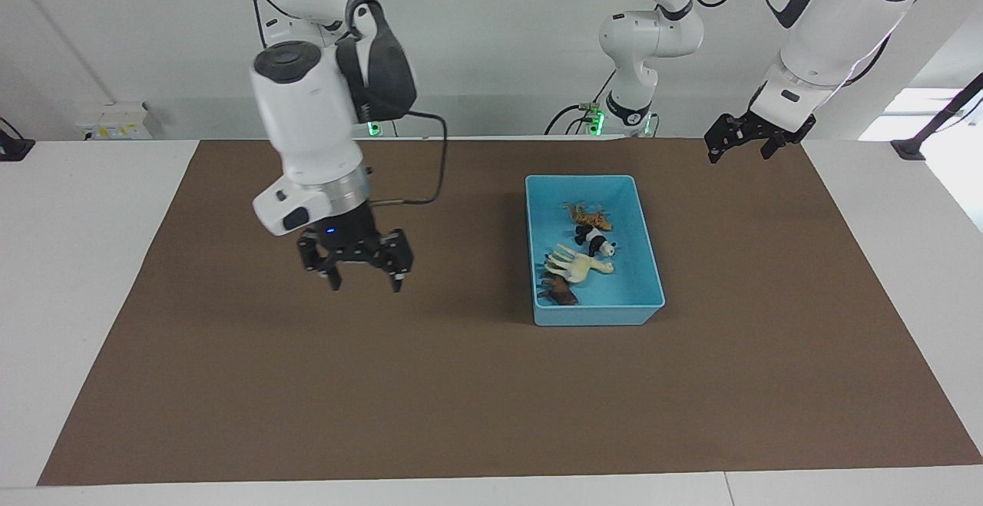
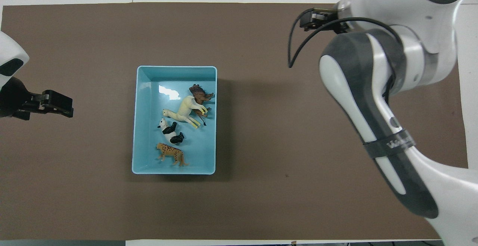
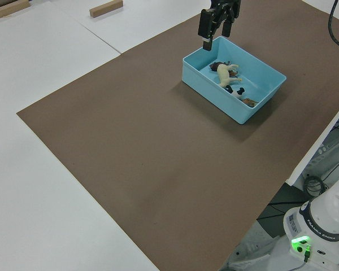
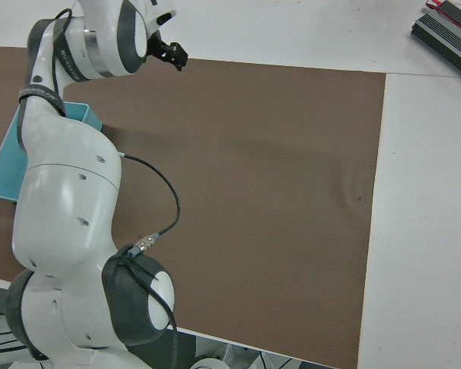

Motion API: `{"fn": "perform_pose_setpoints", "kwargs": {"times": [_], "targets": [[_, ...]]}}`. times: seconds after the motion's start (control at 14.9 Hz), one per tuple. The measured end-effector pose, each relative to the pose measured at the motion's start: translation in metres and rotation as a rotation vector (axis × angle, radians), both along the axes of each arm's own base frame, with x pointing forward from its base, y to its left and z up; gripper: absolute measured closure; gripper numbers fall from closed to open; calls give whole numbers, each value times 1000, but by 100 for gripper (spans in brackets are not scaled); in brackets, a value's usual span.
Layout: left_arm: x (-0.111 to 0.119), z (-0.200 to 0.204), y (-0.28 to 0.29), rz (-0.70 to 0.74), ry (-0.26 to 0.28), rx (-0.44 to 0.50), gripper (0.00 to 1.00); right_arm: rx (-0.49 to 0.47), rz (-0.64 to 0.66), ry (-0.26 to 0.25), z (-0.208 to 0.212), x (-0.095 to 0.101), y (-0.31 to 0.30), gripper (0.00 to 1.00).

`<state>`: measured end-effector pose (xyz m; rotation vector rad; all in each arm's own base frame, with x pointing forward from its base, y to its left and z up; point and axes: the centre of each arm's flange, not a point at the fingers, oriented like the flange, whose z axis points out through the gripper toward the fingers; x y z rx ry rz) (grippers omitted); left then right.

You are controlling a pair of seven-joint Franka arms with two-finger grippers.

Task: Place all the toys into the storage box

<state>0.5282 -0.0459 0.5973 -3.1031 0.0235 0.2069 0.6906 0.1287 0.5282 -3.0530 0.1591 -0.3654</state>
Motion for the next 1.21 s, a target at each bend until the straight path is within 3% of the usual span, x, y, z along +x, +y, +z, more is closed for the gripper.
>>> {"fn": "perform_pose_setpoints", "kwargs": {"times": [0.2, 0.4, 0.8, 1.01, 1.21], "targets": [[0, 0, -1, -3, 0, 0, 0, -24, -1, 89, -9, -1, -64, 0], [0, 0, 1, -3, 0, 0, 0, -23, 6, 181, 8, -20, -86, 0], [3, 5, -3, -9, -35, -13, 0, 5, -1, 226, 81, -75, -134, 0], [9, 9, -3, -8, -81, -25, 0, 29, 22, 243, 90, -106, -161, 0], [11, 11, -5, -7, -102, -41, 0, 8, 35, 306, 87, -138, -169, 0]]}}
